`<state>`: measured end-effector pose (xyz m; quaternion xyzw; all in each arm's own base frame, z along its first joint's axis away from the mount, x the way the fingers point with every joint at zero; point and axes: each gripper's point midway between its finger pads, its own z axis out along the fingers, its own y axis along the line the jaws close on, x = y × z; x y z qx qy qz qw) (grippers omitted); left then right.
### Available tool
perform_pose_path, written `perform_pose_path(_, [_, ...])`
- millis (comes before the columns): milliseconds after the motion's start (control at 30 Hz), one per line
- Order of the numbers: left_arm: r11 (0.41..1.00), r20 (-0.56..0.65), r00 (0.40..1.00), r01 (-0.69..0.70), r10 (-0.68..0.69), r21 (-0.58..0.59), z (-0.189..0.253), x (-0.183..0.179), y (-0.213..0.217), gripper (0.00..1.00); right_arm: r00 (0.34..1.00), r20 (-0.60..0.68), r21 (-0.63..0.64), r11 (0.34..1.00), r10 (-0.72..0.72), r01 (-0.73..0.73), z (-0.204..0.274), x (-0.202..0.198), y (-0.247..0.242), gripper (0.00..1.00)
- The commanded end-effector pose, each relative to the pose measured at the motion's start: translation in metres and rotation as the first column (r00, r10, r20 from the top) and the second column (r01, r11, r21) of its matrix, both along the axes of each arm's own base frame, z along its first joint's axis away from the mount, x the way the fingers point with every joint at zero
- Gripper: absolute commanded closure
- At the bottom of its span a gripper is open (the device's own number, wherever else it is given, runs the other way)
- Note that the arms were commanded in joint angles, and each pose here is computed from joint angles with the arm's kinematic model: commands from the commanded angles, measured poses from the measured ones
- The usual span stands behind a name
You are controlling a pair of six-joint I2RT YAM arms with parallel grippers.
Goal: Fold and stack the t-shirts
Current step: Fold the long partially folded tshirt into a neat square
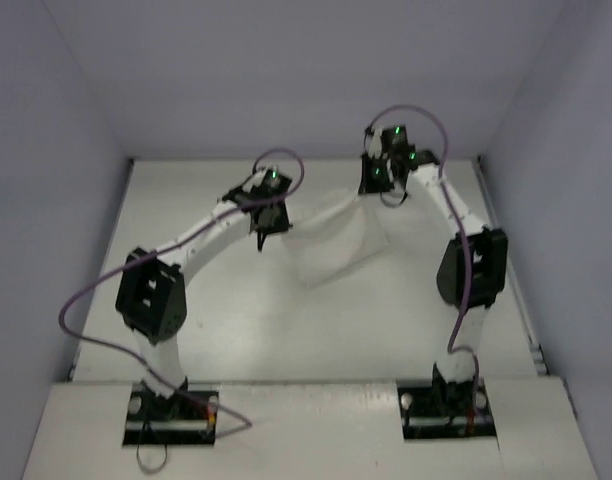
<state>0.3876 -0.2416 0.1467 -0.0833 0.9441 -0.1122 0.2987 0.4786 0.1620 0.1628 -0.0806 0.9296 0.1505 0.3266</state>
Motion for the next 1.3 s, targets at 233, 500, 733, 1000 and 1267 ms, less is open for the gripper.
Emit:
perform_pose_path(233, [0.995, 0.061, 0.998, -0.001, 0.007, -0.096, -0.019, 0.111, 0.008, 1.00, 0.983, 0.103, 0.051, 0.986, 0.153, -0.159, -0.037, 0.099, 0.054, 0.97])
perform_pose_path(500, [0.995, 0.192, 0.981, -0.023, 0.041, -0.094, 0.021, 0.151, 0.032, 0.62, 0.973, 0.194, 0.039, 0.990, 0.127, -0.137, -0.033, 0.135, 0.048, 0.57])
perform_pose_path(733, [0.999, 0.372, 0.928, -0.012, 0.029, -0.048, 0.087, 0.150, 0.046, 0.53, 0.930, 0.349, -0.027, 0.993, 0.116, -0.114, 0.040, 0.134, 0.026, 0.49])
perform_pose_path(1000, [0.984, 0.263, 0.955, 0.163, -0.138, -0.075, 0.037, 0.121, -0.010, 1.00, 0.923, 0.326, 0.005, 0.976, 0.205, -0.218, 0.040, 0.109, 0.030, 1.00])
perform_pose_path(1267, [0.969, 0.161, 0.965, 0.224, -0.206, -0.102, -0.016, 0.120, -0.032, 1.00, 0.927, 0.198, 0.118, 0.931, 0.319, -0.346, -0.019, 0.084, 0.054, 1.00])
